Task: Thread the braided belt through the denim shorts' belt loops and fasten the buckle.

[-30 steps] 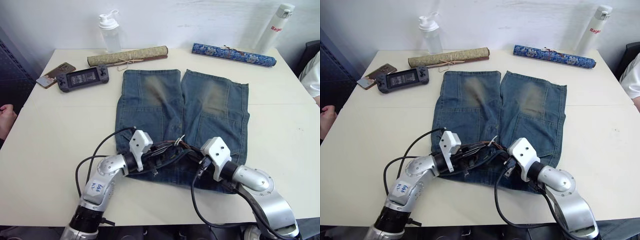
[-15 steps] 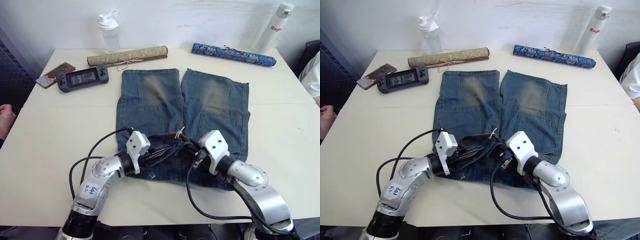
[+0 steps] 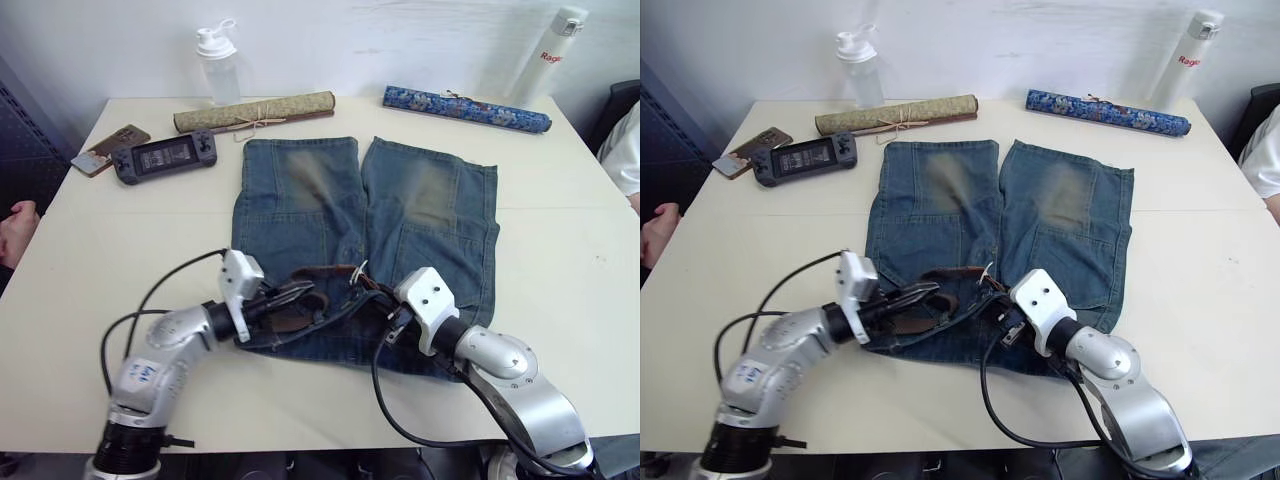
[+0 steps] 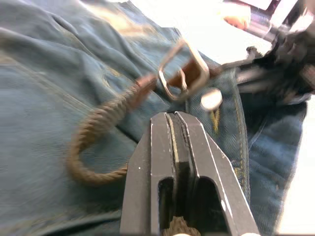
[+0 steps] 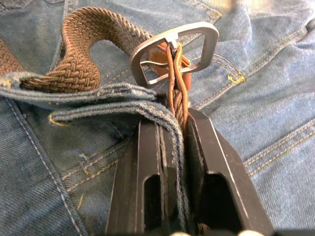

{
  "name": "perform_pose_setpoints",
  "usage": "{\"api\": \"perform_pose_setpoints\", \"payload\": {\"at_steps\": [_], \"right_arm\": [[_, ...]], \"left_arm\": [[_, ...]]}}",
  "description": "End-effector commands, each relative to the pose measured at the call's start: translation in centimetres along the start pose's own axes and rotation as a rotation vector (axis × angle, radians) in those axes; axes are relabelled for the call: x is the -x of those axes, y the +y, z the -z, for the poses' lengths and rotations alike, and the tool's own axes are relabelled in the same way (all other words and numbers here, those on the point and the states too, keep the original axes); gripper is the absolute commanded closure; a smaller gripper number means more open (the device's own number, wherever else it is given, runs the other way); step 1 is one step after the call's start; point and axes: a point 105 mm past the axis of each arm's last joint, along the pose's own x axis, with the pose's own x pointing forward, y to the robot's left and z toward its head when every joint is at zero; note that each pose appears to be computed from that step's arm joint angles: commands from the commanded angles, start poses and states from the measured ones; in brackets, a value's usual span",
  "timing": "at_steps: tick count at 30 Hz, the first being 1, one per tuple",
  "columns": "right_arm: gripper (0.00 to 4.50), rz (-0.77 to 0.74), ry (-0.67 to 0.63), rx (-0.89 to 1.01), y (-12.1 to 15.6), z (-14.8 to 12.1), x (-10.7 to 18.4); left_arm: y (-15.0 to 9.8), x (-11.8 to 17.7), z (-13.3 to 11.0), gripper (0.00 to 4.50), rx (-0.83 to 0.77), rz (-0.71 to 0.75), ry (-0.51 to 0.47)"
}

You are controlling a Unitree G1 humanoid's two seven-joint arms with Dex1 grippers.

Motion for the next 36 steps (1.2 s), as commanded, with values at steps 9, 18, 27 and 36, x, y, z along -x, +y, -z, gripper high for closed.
{"api": "perform_pose_setpoints", "payload": {"at_steps": [9, 18, 27, 36], "right_arm": [[4.48, -0.022, 0.021, 0.107, 1.4, 0.9, -0.3], [4.48, -0.01, 0.032, 0.125, 1.6, 1.2, -0.1], [4.48, 0.004, 0.024, 0.123, 1.5, 1.0, -0.2], [4.48, 0.0, 0.02, 0.127, 1.5, 0.9, -0.4]], "left_arm": [[3.4, -1.6, -0.6, 0.32, -0.286, 0.074, 0.247], [5.6, -4.9, 0.3, 0.1, -0.453, 0.136, 0.333], [6.1, -4.5, 2.8, 0.62, -0.486, 0.151, 0.446], [6.0, -4.8, 2.4, 4.36, -0.508, 0.129, 0.4]]}}
